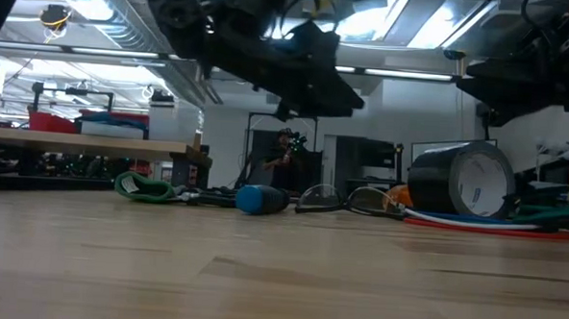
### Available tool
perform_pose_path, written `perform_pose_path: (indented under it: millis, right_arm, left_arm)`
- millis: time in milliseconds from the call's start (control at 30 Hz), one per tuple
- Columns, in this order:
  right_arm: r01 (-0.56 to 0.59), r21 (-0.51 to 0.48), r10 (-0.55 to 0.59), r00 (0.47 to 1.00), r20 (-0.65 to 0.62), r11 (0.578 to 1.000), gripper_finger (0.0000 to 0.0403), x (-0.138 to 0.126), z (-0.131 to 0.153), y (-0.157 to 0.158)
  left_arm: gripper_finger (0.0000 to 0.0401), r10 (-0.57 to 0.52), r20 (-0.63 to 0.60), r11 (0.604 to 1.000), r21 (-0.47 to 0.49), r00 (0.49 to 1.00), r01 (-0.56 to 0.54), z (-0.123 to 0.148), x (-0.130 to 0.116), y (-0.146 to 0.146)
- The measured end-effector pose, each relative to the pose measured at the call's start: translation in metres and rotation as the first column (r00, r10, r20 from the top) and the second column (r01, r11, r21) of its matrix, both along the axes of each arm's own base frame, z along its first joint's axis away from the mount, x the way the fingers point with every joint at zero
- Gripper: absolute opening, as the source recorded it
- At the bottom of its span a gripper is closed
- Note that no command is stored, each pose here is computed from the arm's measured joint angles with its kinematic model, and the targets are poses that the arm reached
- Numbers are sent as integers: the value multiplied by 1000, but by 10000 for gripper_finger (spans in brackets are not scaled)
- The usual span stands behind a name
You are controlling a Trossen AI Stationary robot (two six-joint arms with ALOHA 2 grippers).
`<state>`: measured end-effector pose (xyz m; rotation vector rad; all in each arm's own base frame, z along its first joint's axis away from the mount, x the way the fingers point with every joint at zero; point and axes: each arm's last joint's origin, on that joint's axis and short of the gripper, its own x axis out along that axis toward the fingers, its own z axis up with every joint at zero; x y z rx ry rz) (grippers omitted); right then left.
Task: Coil cords
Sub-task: Move the electrical tape to the top center of the table
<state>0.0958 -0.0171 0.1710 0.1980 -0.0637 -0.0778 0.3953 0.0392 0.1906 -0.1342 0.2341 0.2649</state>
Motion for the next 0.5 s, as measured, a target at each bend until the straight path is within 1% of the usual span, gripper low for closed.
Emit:
perform_pose_path:
  millis: [100,200,367,500]
  right_arm:
    - [-10,0,10,1000,0,1000,143,0,0,0]
    - [-18,0,18,1000,-1,1000,143,0,0,1]
    - [-18,0,18,1000,-1,1000,143,0,0,1]
    - [-34,0,34,999,-4,999,143,0,0,1]
  left_arm:
    - [182,-7,-6,999,31,1000,8,-4,14,2]
    - [197,-13,-19,998,63,1000,14,-12,29,5]
    - [198,-77,-24,996,50,997,78,-26,53,12]
    - [197,-109,-20,993,36,994,110,-32,64,20]
